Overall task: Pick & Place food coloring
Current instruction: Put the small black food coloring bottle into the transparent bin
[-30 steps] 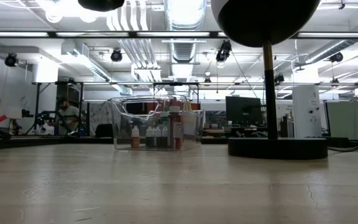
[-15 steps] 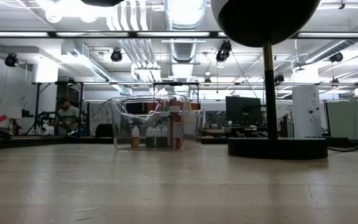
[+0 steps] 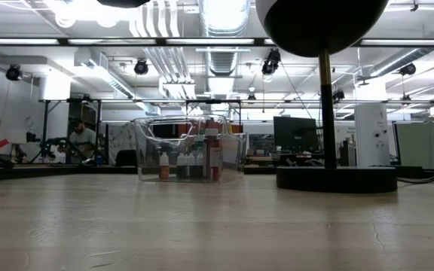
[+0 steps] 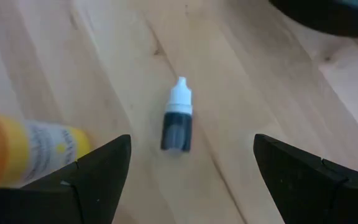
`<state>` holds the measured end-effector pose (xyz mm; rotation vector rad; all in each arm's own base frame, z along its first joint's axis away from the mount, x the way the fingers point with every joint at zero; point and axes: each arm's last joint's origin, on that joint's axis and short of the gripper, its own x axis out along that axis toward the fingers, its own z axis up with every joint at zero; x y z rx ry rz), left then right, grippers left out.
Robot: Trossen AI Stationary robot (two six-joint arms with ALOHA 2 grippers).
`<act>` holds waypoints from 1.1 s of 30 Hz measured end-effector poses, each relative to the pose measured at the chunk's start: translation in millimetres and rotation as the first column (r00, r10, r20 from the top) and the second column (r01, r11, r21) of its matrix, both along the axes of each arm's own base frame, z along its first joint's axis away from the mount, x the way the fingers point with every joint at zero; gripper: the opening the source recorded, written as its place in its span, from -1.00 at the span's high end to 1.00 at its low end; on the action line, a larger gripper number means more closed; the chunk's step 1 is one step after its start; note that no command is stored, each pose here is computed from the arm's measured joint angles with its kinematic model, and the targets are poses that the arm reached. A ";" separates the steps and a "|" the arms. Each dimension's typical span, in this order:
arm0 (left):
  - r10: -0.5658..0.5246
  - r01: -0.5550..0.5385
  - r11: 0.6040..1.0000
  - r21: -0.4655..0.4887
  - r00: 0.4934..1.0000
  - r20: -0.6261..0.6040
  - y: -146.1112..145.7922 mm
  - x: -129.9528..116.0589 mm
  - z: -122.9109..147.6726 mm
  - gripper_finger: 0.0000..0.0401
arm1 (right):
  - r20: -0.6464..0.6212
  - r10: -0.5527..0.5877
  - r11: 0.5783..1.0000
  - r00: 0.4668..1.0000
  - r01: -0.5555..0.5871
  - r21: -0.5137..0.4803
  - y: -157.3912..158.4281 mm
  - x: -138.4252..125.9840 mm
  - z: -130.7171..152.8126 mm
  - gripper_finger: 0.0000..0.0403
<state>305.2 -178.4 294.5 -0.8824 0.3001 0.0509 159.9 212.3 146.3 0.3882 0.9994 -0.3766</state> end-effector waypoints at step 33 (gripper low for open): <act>0.004 -0.004 1.000 -0.007 1.000 0.005 0.0 -0.3 0.9 -0.31 | -0.051 -0.008 0.995 0.999 0.003 -0.095 0.7 11.1 -32.8 -0.25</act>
